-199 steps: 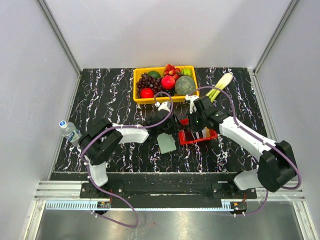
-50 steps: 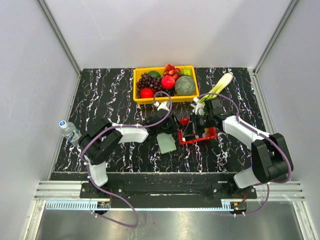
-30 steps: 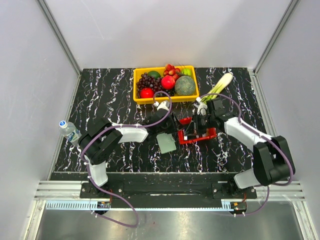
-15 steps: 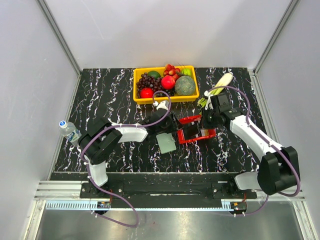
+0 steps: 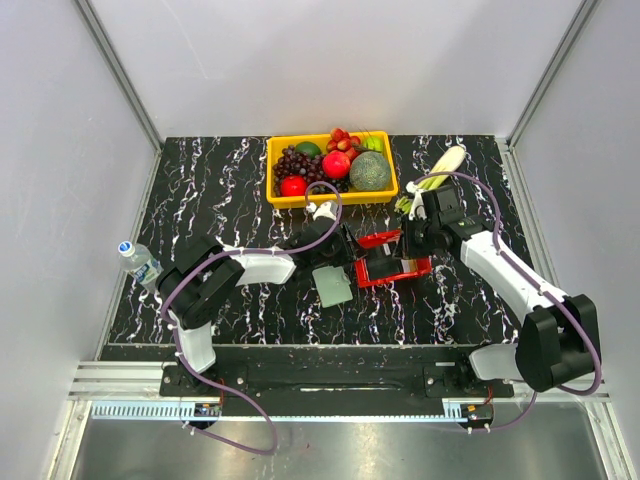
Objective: Put the credit cards into the card holder
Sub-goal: Pick up the credit card from the storage box.
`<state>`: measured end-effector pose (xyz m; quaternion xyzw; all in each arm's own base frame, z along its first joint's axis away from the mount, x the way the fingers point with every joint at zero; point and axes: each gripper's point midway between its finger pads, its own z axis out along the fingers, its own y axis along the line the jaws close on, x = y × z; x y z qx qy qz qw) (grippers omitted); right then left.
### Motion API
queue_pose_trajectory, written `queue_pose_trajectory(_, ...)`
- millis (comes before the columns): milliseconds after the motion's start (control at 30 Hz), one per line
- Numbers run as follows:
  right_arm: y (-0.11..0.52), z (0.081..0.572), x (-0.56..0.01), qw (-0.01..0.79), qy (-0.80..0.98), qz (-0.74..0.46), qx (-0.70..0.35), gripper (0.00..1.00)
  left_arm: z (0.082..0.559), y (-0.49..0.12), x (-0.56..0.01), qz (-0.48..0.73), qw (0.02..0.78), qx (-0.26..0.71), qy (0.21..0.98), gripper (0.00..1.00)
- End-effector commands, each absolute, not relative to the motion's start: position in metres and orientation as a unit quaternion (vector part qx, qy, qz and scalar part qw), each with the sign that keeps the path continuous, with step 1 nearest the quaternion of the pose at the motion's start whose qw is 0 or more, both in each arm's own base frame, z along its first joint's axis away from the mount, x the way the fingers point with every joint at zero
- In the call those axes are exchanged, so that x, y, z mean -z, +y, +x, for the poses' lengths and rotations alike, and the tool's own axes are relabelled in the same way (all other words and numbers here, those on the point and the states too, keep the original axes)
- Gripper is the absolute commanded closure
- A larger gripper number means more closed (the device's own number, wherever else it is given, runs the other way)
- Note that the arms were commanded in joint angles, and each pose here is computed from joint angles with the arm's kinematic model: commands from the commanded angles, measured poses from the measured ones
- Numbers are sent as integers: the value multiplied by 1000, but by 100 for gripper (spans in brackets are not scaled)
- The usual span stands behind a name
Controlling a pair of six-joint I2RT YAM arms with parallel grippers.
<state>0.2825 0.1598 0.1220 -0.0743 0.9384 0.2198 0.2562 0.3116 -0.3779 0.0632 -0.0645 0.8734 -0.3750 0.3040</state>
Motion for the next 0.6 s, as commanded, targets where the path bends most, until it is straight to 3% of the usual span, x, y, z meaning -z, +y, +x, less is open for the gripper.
queue_pose_trajectory(0,158,289,-129,262,938,-80,-212,94,323,-392,-94,-62,326,416,847,100)
queue_pose_trajectory(67,158,290,-118,249,944,-63,-207,81,323,-391,-94,-62,327,415,847,100)
queue_pose_trajectory(100,156,292,-112,243,948,-55,-200,69,323,-391,-95,-63,328,416,846,100)
queue_pose_trajectory(133,155,293,-106,232,952,-50,-194,65,322,-391,-94,-61,327,415,847,100)
queue_pose_trajectory(300,150,298,-81,204,964,-43,-166,55,319,-391,-94,-55,325,421,845,100)
queue_pose_trajectory(567,161,302,-53,180,965,-44,-186,53,317,-393,-91,-50,320,425,845,100)
